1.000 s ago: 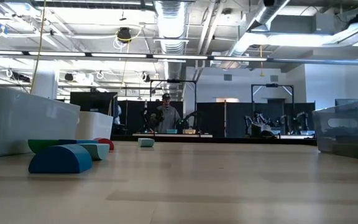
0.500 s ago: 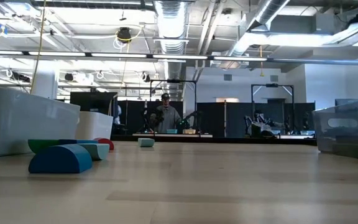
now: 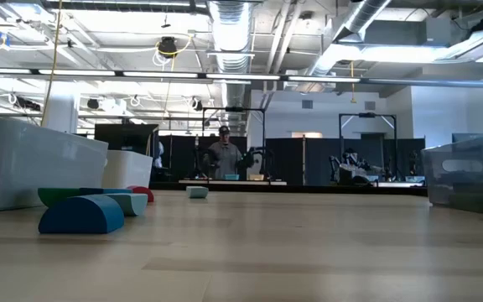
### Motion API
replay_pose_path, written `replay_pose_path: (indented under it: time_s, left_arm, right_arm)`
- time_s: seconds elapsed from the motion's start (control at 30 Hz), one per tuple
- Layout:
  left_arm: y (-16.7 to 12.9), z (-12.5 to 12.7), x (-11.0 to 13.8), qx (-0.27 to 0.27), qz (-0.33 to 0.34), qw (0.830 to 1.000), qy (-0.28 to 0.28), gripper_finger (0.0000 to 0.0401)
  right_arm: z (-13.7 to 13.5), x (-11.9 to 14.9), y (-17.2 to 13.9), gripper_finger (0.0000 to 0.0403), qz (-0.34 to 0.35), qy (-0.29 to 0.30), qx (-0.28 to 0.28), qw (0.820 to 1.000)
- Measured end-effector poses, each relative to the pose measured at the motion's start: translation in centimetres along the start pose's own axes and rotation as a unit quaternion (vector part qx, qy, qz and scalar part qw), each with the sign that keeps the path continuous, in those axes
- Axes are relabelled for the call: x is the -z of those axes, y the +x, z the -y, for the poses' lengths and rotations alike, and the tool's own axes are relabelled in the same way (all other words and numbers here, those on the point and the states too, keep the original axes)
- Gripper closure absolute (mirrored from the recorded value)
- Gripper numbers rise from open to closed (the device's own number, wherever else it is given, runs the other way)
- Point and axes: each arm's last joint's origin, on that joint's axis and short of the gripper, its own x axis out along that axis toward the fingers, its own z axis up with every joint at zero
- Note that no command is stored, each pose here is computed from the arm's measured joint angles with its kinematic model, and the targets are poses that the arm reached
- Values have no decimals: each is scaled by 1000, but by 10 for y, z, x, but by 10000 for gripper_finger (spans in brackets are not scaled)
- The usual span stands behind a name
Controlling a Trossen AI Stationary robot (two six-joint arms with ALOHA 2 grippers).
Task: Sort blocks by size
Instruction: Put the purple rectangular block into the black bin
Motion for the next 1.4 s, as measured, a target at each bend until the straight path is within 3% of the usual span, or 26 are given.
replay_pose_path:
  time_s: [0.33, 0.57, 0.7, 0.93, 1.13, 1.27, 1.4]
  left_arm:
    - [0, 0, 1, -2, -7, 1000, -5, 309]
    - [-1, -4, 4, -5, -26, 999, -23, 171]
    - [-8, -4, 1, -7, -47, 998, -36, 126]
    - [-33, 4, 1, -19, -134, 990, -38, 116]
    - [-57, 20, 3, -21, -213, 976, -33, 125]
    - [-68, 32, 6, -33, -249, 968, -20, 127]
    - [-71, 39, 14, -58, -281, 958, 1, 127]
  right_arm:
    - [-1, 1, -1, 266, -3, -1, 2, 1000]
    - [3, 13, -5, 266, -65, 27, 28, 997]
    - [8, 23, -19, 266, -138, 49, 59, 987]
    - [14, 33, -76, 266, -269, 111, 123, 949]
    - [21, 41, -130, 266, -356, 158, 189, 901]
    - [24, 48, -154, 266, -391, 167, 235, 874]
    - [25, 55, -166, 266, -402, 175, 265, 859]
